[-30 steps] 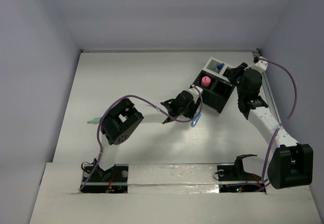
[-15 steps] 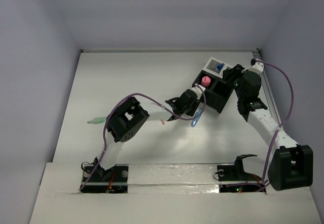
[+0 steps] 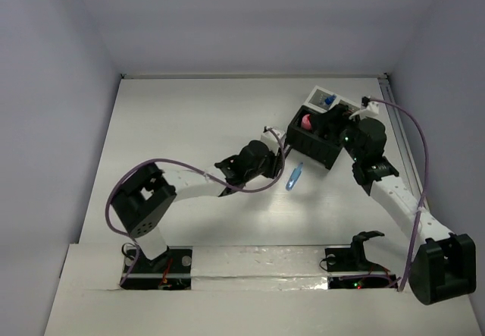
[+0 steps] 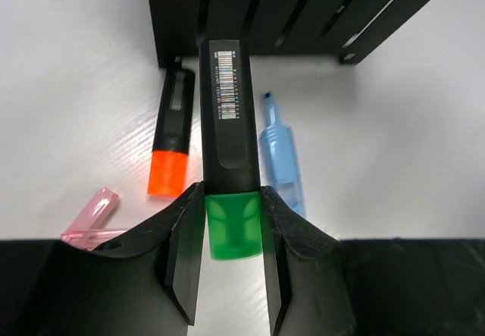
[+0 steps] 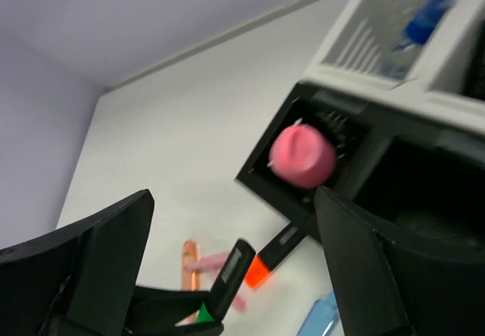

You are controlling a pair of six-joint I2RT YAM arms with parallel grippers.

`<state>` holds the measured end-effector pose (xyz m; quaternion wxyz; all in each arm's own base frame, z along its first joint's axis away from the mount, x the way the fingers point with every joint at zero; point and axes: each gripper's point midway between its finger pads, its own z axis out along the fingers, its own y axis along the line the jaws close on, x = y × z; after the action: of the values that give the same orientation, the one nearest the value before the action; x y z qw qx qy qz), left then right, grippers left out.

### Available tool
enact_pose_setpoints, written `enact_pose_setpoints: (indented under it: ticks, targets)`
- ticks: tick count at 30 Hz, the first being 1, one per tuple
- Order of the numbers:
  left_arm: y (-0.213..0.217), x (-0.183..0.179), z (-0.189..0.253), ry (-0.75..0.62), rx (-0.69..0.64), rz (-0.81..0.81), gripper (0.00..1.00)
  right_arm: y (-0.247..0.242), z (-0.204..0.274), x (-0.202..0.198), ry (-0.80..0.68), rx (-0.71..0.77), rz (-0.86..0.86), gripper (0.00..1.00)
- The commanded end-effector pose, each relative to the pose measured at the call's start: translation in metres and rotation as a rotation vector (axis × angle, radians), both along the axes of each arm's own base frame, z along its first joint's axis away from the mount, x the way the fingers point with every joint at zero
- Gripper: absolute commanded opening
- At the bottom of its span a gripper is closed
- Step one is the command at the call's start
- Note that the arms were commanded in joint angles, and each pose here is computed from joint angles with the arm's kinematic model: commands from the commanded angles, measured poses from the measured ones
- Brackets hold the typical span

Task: Sort the stationery into containers
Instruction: Pick up the pen from the center of the board.

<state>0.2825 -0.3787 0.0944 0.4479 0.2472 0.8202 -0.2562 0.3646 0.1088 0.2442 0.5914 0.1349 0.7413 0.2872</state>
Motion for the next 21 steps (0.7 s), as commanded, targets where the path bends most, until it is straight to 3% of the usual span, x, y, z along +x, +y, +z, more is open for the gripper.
enact_pose_setpoints:
  ticks: [1,10,14,19,21]
  targets:
    - [-0.011,-0.007,0.054,-0.066,-0.204,-0.024,0.06,0.040,0.001,-0.015,0.009,0.023,0.149,0.94]
    - [0.001,-0.020,0.102,-0.131,-0.350,-0.032,0.06,0.098,-0.009,-0.022,0.044,0.051,0.349,0.94]
    - [0.006,-0.020,0.112,-0.151,-0.377,-0.017,0.06,0.110,-0.015,-0.025,0.060,0.079,0.381,0.88]
    - [0.011,-0.019,0.118,-0.170,-0.377,0.000,0.07,0.113,-0.020,-0.026,0.076,0.091,0.400,0.72]
    - [0.010,-0.018,0.118,-0.172,-0.377,-0.003,0.07,0.114,-0.018,-0.027,0.075,0.095,0.406,0.56]
